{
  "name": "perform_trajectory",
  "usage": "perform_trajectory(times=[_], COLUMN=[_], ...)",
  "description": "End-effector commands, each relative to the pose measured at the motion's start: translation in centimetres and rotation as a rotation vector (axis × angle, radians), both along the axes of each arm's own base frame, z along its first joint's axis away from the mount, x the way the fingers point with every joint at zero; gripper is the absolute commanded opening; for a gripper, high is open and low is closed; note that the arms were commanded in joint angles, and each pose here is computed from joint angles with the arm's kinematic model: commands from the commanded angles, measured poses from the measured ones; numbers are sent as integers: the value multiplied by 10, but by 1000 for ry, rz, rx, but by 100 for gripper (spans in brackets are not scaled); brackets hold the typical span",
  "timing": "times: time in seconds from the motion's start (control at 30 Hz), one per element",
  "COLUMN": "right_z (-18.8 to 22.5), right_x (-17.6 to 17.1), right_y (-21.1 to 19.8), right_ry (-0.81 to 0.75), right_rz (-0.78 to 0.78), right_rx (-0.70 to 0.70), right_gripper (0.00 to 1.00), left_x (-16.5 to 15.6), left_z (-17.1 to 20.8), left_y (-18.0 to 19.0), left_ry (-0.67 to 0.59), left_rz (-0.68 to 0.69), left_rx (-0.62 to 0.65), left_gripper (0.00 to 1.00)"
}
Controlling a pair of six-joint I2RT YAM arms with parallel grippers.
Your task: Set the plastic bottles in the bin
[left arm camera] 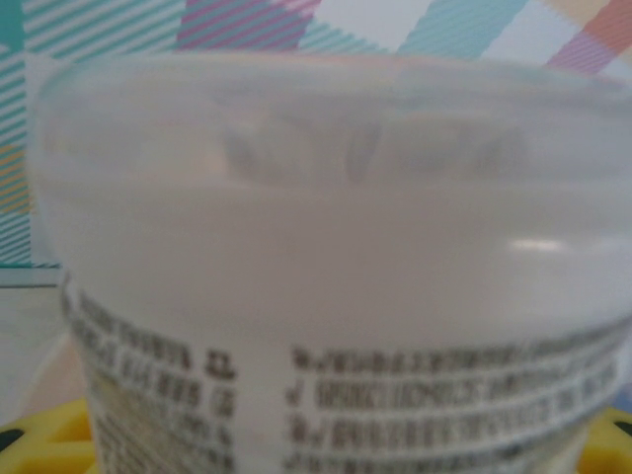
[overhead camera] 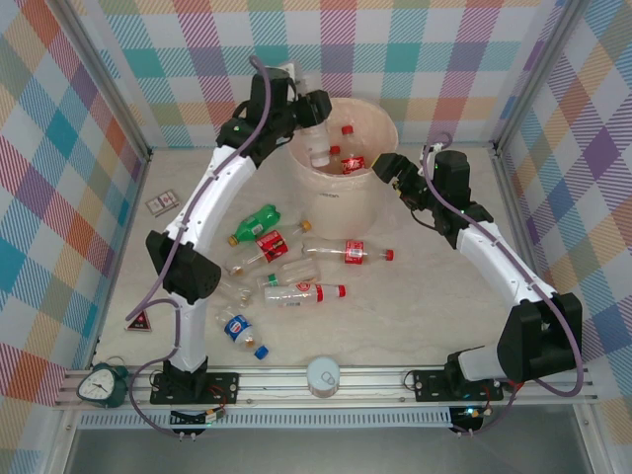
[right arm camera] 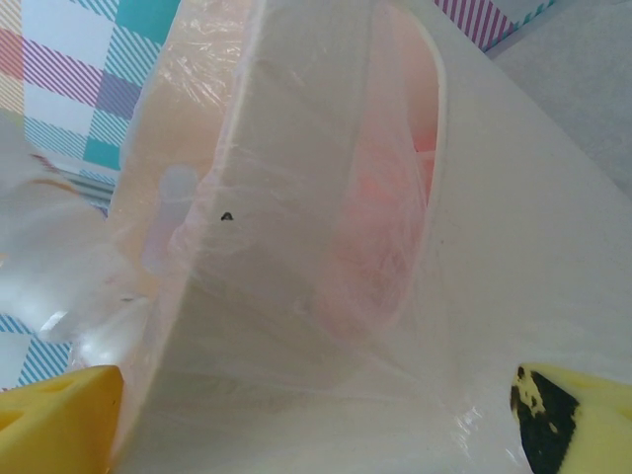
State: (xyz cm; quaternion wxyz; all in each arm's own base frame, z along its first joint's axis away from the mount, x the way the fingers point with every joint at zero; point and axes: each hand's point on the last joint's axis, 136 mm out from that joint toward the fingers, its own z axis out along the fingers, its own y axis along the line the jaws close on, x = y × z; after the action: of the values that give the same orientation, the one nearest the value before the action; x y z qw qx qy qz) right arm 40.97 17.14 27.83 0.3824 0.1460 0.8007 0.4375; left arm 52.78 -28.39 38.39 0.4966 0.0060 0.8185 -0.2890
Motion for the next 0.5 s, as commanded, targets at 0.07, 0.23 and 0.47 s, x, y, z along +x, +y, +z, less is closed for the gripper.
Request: perform_trajectory(times=[0.07,0.23,0.47], right_z=[9,6,4], right_x=[3,4,4], right_y=[2,1,0], right_ry=[-22,-16,-11], right_rz=[-1,-7,-11], right_rx=[-13,-25,-31], right_gripper=[99,99,99], left_x=[-10,-15,-17], left_z=[-29,-65,-112], left_y=[-24,-37,-50], left_ry=[-2,36,115], left_rz=[-112,-163,-217], left_rx=[161,246,304], left_gripper=[39,44,48])
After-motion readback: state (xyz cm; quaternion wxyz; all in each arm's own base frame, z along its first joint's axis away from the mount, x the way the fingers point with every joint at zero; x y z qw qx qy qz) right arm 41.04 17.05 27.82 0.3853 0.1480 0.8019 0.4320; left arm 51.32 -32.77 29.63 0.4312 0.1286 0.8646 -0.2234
